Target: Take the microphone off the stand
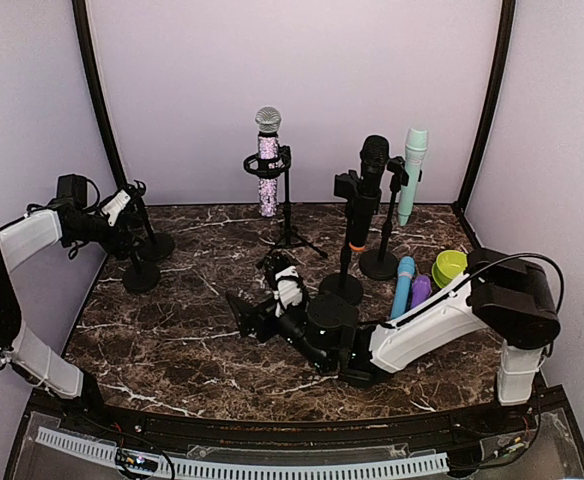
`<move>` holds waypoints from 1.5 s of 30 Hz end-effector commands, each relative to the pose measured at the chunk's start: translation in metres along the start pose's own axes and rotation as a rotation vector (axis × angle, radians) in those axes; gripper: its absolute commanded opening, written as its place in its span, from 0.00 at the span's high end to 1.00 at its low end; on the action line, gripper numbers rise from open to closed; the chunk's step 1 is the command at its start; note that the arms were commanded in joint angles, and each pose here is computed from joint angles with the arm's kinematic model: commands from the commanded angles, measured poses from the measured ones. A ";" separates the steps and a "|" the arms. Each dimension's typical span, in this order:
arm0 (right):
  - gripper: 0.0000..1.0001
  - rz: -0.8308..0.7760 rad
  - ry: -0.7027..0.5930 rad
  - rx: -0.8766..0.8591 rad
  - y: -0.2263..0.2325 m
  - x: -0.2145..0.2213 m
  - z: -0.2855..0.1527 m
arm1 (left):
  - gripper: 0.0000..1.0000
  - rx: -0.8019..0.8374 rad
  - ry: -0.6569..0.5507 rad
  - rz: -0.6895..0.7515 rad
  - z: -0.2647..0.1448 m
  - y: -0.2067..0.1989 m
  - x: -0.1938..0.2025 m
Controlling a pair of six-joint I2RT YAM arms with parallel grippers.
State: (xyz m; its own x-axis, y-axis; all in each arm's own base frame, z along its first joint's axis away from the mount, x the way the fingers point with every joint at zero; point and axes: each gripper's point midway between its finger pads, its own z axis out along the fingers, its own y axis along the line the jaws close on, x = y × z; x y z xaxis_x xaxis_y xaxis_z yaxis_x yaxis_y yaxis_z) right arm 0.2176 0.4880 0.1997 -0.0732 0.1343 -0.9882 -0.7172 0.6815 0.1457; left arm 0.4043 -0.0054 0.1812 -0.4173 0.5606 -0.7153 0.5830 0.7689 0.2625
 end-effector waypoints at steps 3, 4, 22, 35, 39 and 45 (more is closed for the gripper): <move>0.06 0.021 -0.076 0.111 -0.029 -0.054 -0.012 | 0.01 -0.056 -0.022 -0.064 -0.045 0.004 -0.027; 0.05 0.013 -0.066 0.135 -0.035 -0.058 -0.014 | 0.01 -0.081 -0.023 -0.078 -0.055 0.006 -0.030; 0.00 -0.005 -0.021 0.478 -0.181 -0.168 -0.101 | 0.01 0.378 -0.231 -0.277 -0.144 -0.074 -0.109; 0.00 -0.129 0.039 0.402 -0.213 -0.179 -0.082 | 0.01 0.485 -0.229 -0.252 -0.149 -0.099 -0.100; 0.00 -0.160 0.012 0.418 -0.219 -0.184 -0.077 | 0.01 0.495 -0.231 -0.253 -0.147 -0.100 -0.099; 0.01 -0.177 -0.016 0.386 -0.217 -0.189 -0.069 | 0.01 0.494 -0.224 -0.247 -0.145 -0.102 -0.095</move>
State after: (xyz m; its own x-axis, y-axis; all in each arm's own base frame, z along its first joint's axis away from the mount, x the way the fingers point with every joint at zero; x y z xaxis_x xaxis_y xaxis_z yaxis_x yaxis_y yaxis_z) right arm 0.3367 0.2596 0.3217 -0.0458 -0.0492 -0.9977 -0.3791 0.9249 -0.0282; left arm 0.2940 -0.0892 0.3160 -0.4620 0.2648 -0.8464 0.7518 0.6232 -0.2153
